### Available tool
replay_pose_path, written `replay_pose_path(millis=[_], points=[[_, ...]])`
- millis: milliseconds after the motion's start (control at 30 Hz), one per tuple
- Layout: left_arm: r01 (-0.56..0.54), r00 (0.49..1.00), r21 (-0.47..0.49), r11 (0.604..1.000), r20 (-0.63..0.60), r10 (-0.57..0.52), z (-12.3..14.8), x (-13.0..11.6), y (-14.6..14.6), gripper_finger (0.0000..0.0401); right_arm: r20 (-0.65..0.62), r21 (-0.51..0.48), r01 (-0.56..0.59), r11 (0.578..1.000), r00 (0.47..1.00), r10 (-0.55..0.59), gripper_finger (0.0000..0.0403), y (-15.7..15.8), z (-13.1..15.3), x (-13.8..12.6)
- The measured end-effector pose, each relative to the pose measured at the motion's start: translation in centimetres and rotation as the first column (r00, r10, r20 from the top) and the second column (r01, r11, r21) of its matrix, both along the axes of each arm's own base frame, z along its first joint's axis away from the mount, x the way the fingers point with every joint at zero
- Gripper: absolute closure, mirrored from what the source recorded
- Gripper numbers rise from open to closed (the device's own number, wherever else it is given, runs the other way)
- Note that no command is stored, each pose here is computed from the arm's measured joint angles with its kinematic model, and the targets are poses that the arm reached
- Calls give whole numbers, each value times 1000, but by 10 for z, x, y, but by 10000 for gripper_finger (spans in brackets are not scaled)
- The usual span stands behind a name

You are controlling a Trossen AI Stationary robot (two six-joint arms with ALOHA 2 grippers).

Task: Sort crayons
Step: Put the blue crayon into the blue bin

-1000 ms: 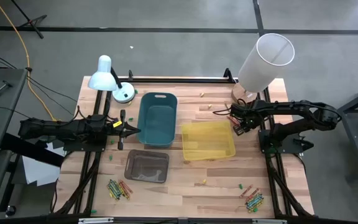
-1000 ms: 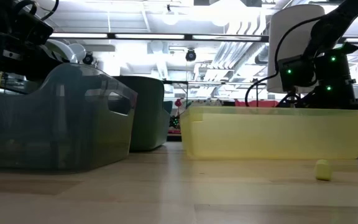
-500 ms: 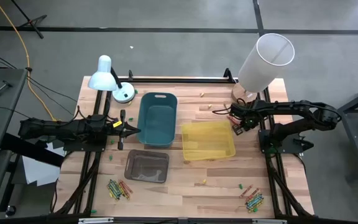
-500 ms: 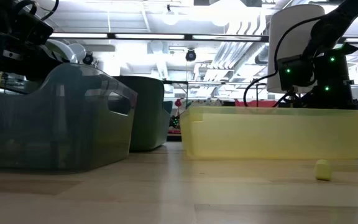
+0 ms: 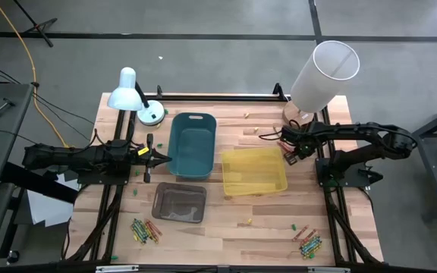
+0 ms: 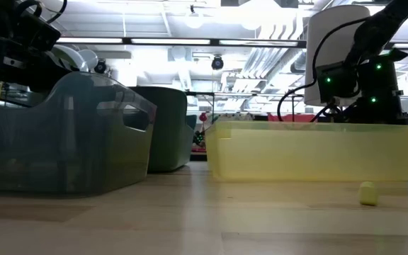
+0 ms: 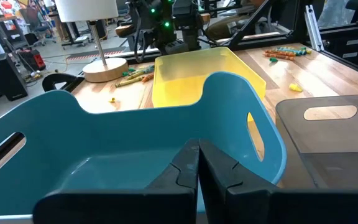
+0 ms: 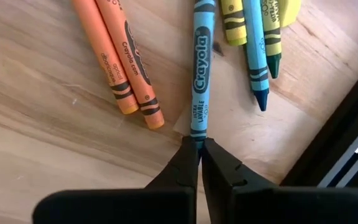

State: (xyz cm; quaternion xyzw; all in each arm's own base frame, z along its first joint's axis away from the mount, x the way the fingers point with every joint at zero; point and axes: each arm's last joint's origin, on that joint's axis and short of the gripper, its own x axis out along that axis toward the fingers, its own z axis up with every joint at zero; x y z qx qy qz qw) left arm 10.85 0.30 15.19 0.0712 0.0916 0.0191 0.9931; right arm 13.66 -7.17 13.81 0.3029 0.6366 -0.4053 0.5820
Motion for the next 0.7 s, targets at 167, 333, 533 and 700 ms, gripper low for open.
replay_pose_path(millis=[167,333,533,700], points=[[0,1000,0,1000,0,0,0,0,0,400,18,-37,-16,999,1000,17,401,1,14,1],[0,1000,0,1000,0,0,0,0,0,400,124,-91,-32,995,991,44,402,6,36,8],[0,1000,0,1000,0,0,0,0,0,400,252,-181,-63,982,962,108,402,16,66,16],[0,1000,0,1000,1,0,0,0,0,400,318,-208,-99,973,934,163,402,24,80,20]])
